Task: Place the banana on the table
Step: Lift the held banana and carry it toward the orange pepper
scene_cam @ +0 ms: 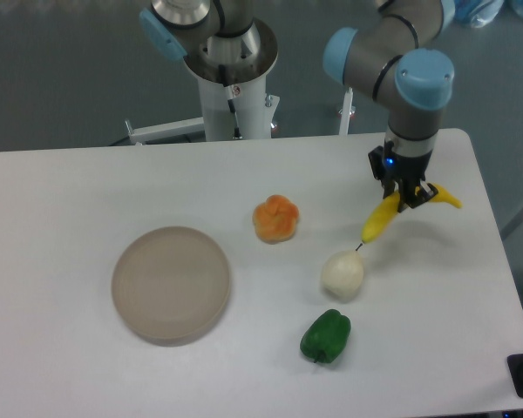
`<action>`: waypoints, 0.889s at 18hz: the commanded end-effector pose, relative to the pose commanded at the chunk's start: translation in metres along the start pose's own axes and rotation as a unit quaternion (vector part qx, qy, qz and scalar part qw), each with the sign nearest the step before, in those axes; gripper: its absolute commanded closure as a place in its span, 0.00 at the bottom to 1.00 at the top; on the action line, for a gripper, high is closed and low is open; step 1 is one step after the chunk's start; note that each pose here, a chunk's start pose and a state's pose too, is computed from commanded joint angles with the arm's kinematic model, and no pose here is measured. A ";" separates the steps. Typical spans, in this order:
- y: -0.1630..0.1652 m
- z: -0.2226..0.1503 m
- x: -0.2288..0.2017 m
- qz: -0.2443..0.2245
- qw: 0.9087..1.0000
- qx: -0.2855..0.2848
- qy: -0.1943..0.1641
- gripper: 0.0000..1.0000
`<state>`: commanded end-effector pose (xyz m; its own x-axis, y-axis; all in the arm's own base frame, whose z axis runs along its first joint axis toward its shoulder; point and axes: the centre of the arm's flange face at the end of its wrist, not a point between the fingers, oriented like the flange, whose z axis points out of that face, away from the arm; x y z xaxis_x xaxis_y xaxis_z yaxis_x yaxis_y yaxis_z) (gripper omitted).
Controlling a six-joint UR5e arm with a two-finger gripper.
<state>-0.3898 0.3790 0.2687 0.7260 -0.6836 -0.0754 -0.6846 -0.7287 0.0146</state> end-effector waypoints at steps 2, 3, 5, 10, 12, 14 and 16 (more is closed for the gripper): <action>-0.008 0.012 0.010 0.002 1.000 0.003 0.013 0.70; -0.009 0.015 0.012 0.000 1.000 0.004 0.017 0.70; -0.009 0.016 0.013 -0.034 0.999 0.009 0.019 0.70; -0.013 0.033 0.022 -0.079 0.996 0.020 0.036 0.70; -0.015 0.037 0.023 -0.078 0.996 0.019 0.039 0.70; -0.018 0.045 0.024 -0.073 0.996 0.014 0.048 0.70; -0.021 0.050 0.023 -0.072 0.996 0.013 0.045 0.70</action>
<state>-0.3622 0.3806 0.2167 0.8184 -0.5745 0.0144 -0.5743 -0.8185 -0.0163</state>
